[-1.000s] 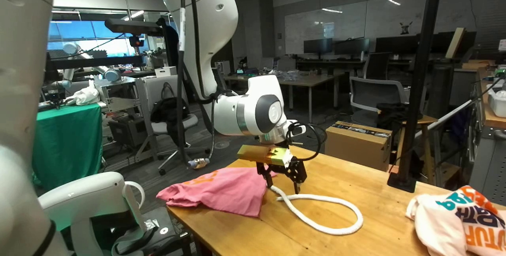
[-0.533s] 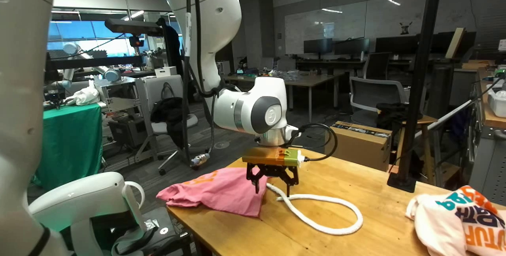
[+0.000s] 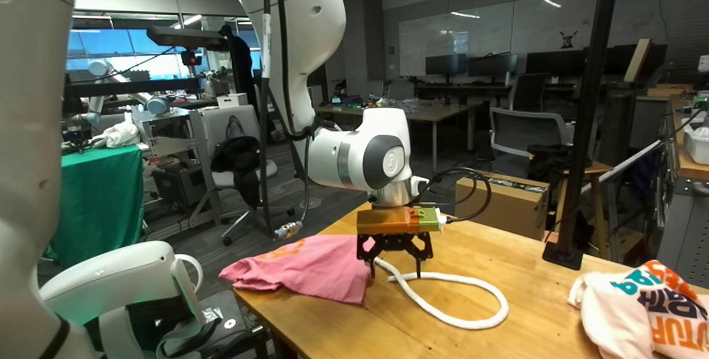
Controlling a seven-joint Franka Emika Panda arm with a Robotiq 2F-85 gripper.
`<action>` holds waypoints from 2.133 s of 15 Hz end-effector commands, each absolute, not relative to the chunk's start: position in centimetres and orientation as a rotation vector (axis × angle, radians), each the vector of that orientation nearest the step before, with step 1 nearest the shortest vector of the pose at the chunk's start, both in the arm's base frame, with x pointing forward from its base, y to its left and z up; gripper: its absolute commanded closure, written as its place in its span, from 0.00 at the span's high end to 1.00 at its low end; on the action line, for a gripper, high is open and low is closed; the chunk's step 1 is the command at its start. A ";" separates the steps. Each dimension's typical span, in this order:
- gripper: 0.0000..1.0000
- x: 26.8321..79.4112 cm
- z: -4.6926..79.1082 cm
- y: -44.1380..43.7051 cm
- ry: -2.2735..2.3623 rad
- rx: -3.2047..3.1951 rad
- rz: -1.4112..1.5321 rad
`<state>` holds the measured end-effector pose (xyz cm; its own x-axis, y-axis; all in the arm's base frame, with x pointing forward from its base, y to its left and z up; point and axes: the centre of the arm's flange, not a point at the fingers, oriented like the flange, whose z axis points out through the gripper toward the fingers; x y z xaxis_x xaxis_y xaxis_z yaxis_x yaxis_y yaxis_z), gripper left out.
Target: Move the radish and peach t-shirt to the right, move the pink t-shirt to the left, move the white rope backwards
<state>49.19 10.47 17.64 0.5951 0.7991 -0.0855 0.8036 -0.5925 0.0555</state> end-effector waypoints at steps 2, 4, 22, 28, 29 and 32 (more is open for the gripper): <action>1.00 50.0 17.3 10.7 1.352 2.677 0.058; 1.00 50.2 17.3 10.9 1.366 2.670 0.080; 1.00 52.1 14.6 11.9 1.763 2.653 -0.076; 1.00 53.2 14.4 10.8 1.789 2.626 -0.046; 1.00 53.4 14.4 10.7 1.792 2.624 -0.041; 1.00 54.0 14.0 10.5 1.791 2.630 -0.033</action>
